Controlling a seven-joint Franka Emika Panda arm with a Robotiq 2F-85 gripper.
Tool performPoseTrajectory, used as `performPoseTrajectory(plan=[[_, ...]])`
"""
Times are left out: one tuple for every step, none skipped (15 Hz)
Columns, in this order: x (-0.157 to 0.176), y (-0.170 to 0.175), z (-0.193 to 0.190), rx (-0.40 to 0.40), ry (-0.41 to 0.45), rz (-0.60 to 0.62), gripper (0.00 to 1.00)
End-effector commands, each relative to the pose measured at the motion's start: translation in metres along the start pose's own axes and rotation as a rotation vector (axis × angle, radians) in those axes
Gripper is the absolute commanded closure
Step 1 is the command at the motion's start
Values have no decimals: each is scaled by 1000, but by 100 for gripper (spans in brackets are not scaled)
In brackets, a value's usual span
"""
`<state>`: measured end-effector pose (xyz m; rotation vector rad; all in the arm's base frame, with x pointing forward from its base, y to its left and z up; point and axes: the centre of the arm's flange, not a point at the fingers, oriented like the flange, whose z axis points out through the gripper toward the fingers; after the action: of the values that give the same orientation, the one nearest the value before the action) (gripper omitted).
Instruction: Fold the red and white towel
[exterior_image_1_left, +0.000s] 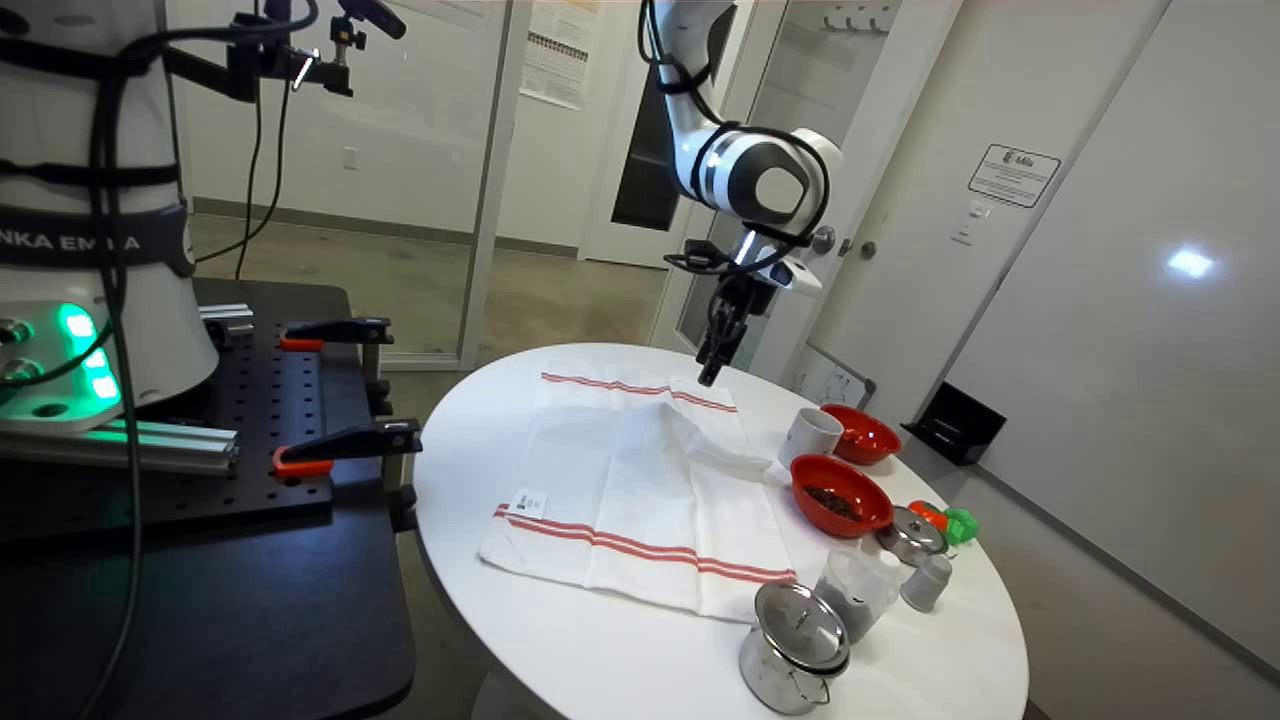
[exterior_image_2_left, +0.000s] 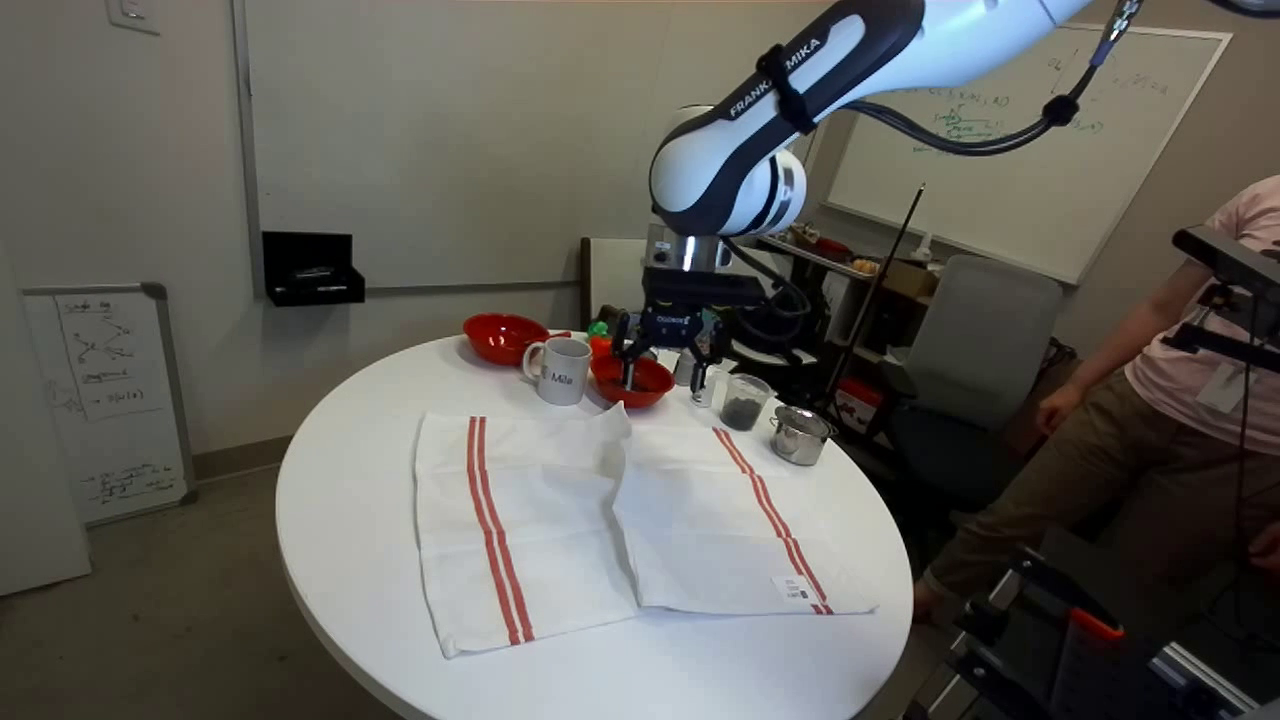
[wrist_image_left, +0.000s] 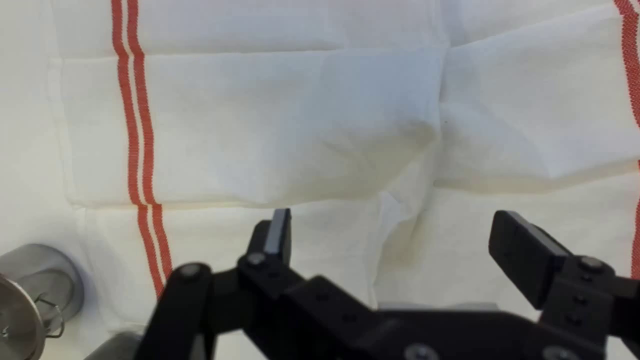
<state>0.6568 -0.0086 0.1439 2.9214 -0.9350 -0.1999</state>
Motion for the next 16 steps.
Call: performPoseTrajectory(plan=[[20, -28, 27, 15, -43, -20, 0], [21, -33, 34, 16, -50, -30, 0], [21, -37, 40, 16, -57, -41, 0], [22, -43, 49, 10, -65, -54, 0], [22, -47, 56, 4, -74, -67, 0], [21, -51, 65, -7, -85, -78, 0], [21, -53, 72, -12, -99, -86, 0], [20, -55, 78, -20, -110, -91, 0], [19, -56, 83, -27, -118, -96, 0], [19, -57, 89, -37, -126, -96, 0], [19, -57, 94, -46, -134, -97, 0], [18, -56, 97, -52, -141, -96, 0], [18, -54, 102, -59, -152, -95, 0], [18, -52, 105, -64, -159, -97, 25], [18, -51, 108, -68, -163, -97, 26], [18, -48, 109, -69, -167, -94, 33]])
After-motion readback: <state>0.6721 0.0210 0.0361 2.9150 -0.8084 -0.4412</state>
